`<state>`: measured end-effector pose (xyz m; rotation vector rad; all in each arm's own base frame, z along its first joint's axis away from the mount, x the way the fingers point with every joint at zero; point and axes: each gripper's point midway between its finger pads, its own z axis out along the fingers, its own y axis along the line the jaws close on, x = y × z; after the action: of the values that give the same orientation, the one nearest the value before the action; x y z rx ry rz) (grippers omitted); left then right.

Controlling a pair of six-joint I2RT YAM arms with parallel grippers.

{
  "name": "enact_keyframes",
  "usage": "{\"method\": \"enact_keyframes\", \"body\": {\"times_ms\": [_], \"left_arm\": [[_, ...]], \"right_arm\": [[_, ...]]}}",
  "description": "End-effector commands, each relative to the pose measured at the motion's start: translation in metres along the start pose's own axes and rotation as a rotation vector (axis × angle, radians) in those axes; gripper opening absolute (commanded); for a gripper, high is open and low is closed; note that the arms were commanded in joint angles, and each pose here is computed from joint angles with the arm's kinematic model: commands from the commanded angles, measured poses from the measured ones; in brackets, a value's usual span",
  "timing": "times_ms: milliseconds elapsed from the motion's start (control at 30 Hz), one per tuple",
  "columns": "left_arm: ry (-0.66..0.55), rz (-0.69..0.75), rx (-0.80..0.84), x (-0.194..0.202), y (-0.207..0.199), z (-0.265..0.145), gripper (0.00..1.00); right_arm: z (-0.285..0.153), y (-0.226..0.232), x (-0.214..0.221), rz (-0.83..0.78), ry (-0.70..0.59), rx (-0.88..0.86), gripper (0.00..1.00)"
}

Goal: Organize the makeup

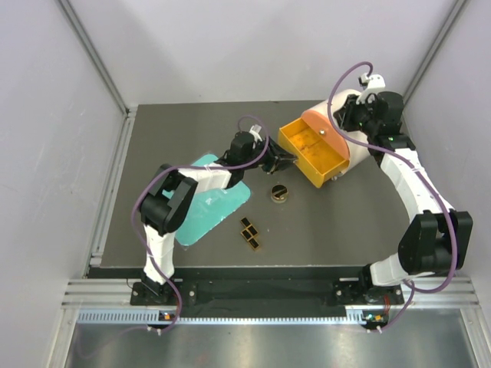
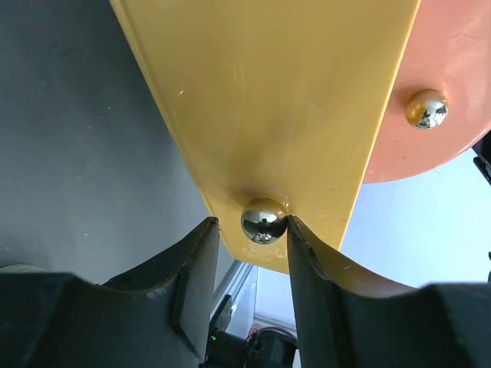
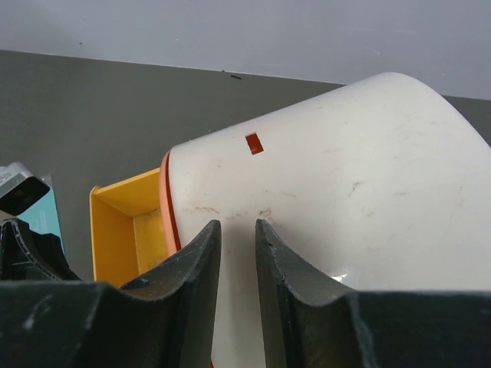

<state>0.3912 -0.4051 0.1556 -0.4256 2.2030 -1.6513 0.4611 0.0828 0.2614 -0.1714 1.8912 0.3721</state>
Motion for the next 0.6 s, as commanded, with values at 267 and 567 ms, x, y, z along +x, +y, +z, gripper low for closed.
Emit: {"method": "enact_keyframes", "body": {"times_ms": [267, 567], "left_arm": [[-0.042, 0.127, 0.012, -0.004, -0.025, -0.024, 0.52], [-0.093, 0.235, 0.054, -0.017, -0.058, -0.049, 0.51]], "right_arm": [[-0.033, -0.006, 0.180, 0.164, 0.618, 0.064, 0.27], [-0.033, -0.004, 0.182, 0.168, 0.621, 0.056, 0.26]]}}
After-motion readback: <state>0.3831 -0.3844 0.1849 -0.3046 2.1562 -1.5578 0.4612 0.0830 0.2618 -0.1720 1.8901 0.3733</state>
